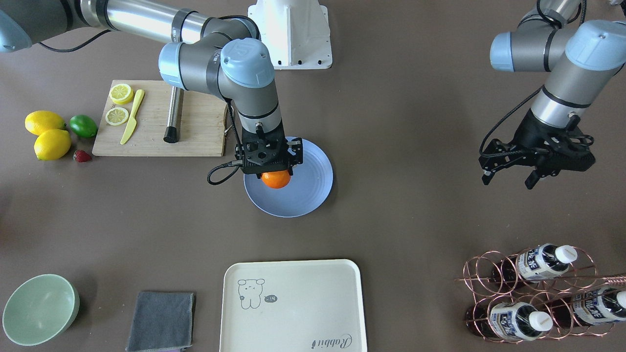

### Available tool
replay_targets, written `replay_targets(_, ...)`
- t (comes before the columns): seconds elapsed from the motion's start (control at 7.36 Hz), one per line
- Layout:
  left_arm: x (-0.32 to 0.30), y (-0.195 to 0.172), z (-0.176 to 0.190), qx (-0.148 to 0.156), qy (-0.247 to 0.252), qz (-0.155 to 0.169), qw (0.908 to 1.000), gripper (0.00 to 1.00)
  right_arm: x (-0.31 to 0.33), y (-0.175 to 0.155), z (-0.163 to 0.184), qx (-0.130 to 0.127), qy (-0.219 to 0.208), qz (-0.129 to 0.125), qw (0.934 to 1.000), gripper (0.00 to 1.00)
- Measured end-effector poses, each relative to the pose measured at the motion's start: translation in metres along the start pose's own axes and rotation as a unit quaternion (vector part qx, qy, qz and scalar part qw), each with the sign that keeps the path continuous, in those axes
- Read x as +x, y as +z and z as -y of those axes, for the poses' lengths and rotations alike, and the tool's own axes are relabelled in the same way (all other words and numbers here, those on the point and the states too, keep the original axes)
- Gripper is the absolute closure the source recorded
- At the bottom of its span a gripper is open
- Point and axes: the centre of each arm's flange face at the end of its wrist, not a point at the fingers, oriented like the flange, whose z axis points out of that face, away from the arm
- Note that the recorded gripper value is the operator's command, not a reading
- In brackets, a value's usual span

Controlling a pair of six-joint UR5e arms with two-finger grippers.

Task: Pick orange to plate
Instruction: 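Carry the orange over the blue plate with the right gripper while the left arm withdraws, then lower the orange onto the blue plate and open the right gripper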

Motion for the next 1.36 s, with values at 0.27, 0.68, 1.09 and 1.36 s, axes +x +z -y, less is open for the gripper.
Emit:
replay_targets(0.27, -0.036, -0.014, 0.004, -0.015, 0.012, 0.002, 0.9998, 0.02, -0.007, 0.028, -0.015, 0.006, -0.005, 0.002, 1.0, 1.0)
replay_targets(0.68, -0.053, -0.019, 0.003, -0.022, 0.014, 0.005, 0.9997, 0.02, -0.015, 0.035, -0.022, 0.011, 0.005, 0.004, 0.9999, 0.0)
replay_targets(1.09, -0.065, -0.025, 0.002, -0.026, 0.008, -0.002, 0.9996, 0.02, -0.022, 0.018, -0.009, 0.014, 0.022, 0.01, 0.9996, 0.0)
replay_targets(1.36, -0.113, -0.039, -0.01, -0.031, 0.026, 0.006, 0.9992, 0.02, 0.01, -0.028, 0.039, -0.006, 0.047, 0.01, 0.9988, 0.0)
